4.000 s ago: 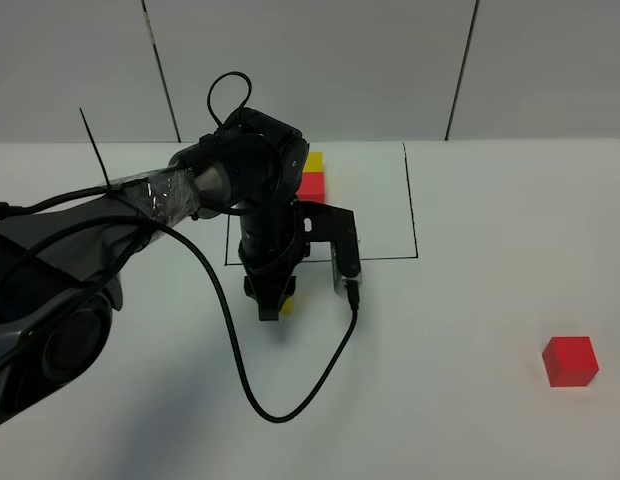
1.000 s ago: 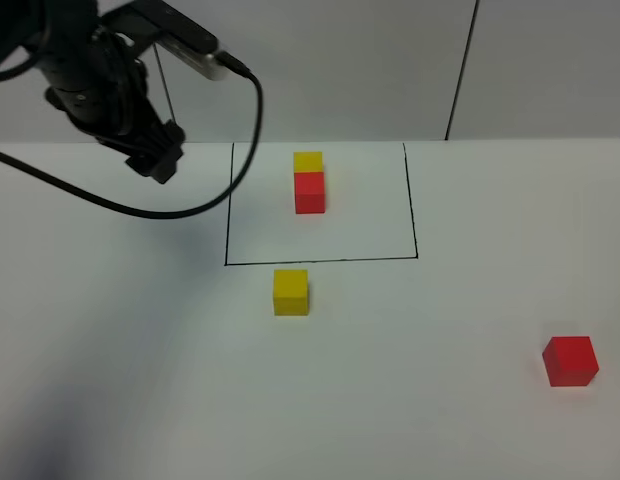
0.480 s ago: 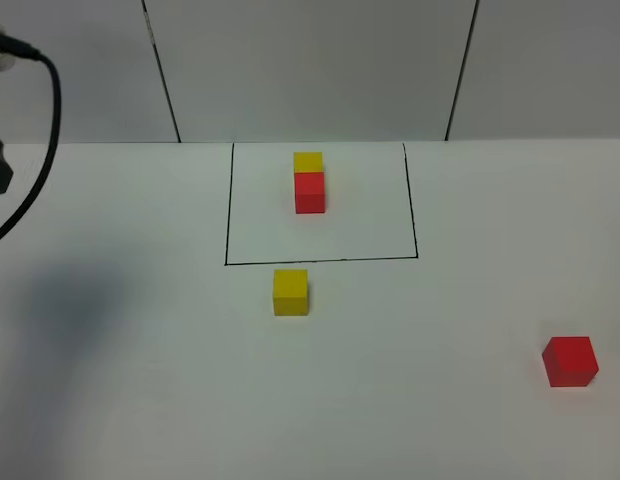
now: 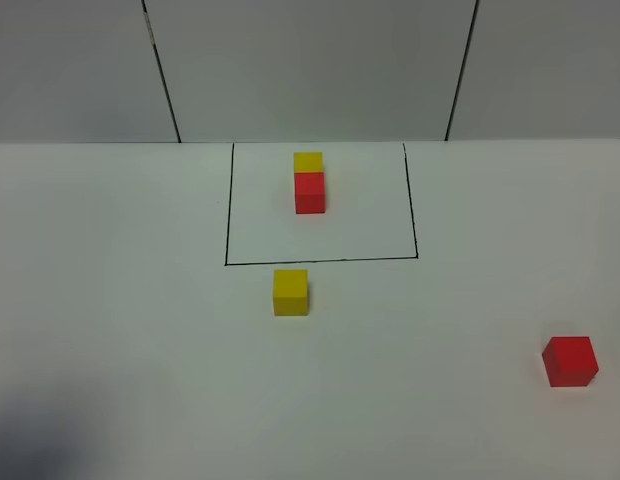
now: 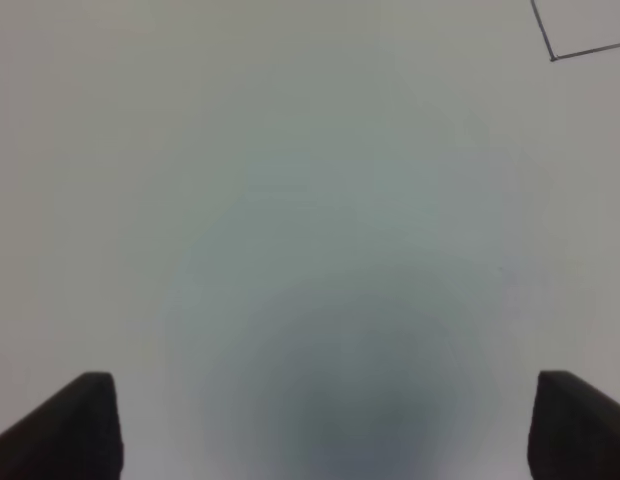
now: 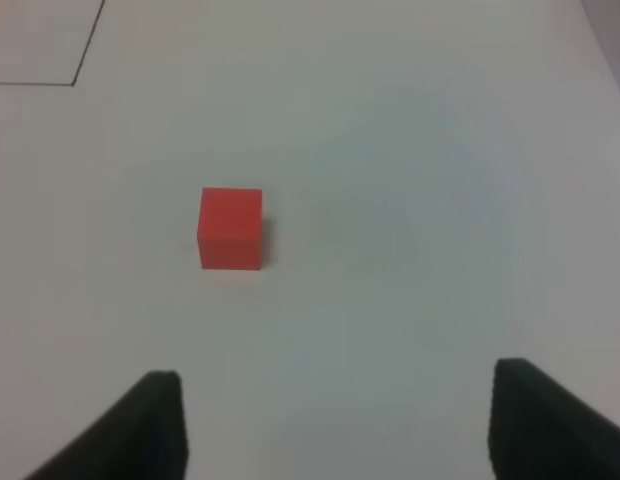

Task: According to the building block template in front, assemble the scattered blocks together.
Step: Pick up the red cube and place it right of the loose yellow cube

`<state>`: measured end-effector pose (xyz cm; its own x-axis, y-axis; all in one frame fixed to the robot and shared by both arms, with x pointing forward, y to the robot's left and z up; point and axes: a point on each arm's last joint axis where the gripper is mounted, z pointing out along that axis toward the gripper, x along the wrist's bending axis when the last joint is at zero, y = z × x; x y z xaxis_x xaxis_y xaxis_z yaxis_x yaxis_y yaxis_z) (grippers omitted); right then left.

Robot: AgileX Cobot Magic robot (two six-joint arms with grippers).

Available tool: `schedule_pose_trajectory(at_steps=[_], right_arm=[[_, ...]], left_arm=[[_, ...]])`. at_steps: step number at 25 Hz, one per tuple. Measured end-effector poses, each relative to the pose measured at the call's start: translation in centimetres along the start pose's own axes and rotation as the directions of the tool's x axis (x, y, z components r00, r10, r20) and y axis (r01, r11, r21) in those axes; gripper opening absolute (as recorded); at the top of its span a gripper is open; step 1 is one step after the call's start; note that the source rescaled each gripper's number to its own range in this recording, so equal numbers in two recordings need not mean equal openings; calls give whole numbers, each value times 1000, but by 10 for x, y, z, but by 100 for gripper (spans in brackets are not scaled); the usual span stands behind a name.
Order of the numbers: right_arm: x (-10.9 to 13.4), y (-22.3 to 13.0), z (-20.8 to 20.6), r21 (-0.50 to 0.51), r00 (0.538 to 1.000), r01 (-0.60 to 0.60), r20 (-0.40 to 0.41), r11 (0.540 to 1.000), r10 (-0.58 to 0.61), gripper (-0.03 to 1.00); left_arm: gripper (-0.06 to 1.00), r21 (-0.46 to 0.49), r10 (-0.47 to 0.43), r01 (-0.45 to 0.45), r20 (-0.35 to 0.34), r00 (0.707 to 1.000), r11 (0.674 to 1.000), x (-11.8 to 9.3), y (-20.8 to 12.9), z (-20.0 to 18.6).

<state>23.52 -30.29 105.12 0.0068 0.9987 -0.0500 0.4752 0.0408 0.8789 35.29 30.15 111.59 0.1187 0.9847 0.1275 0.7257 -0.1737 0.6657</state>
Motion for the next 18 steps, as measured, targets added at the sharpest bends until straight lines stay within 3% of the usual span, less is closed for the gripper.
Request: schedule_pose_trajectory(at_steps=[9, 15, 18], right_arm=[[0, 0, 0, 0, 1000, 0, 0, 1000, 0, 35], [0, 0, 0, 0, 1000, 0, 0, 1000, 0, 35], [0, 0, 0, 0, 1000, 0, 0, 1000, 0, 35]], left_arm=[[91, -189, -64, 69, 35, 997, 980, -17, -85, -35], [90, -287, -35, 51, 60, 998, 957, -27, -123, -39], [89, -289, -27, 43, 59, 998, 956, -29, -134, -38]])
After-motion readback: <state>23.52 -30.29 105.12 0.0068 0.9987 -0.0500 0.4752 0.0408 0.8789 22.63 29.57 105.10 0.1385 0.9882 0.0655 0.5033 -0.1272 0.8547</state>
